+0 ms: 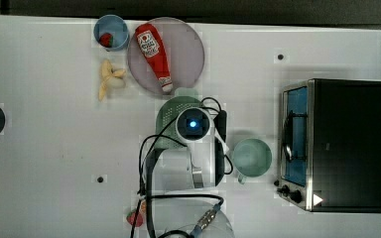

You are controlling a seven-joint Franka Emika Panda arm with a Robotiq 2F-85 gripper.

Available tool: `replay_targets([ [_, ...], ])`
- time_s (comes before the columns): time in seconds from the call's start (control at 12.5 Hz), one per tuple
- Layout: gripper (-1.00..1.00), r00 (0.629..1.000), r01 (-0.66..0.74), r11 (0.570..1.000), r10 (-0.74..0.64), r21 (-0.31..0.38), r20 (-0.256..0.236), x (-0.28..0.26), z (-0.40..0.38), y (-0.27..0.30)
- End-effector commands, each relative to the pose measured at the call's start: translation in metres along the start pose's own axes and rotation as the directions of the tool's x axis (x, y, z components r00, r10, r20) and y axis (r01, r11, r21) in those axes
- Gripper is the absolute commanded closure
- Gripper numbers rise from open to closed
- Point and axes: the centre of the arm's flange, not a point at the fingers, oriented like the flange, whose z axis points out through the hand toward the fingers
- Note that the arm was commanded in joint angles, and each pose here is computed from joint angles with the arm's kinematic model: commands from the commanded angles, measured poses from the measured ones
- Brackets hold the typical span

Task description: Drag strainer left to right.

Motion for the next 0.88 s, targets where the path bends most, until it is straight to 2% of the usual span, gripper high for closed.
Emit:
replay_targets([
  [0.08, -1.0, 0.997, 0.071, 0.997, -0.072, -0.011, -0.002, 0.01, 0.004, 0.003],
  [0.4, -1.0, 0.997, 0.081, 0.997, -0.081, -0.008, -0.003, 0.015, 0.002, 0.002],
  [0.56, -1.0, 0.995, 0.102, 0.995, -0.102, 0.017, 0.003, 0.007, -0.011, 0.0],
  [0.88, -1.0, 0.944, 0.328, 0.938, -0.329, 0.115, -0.01, -0.012, -0.113, -0.004],
])
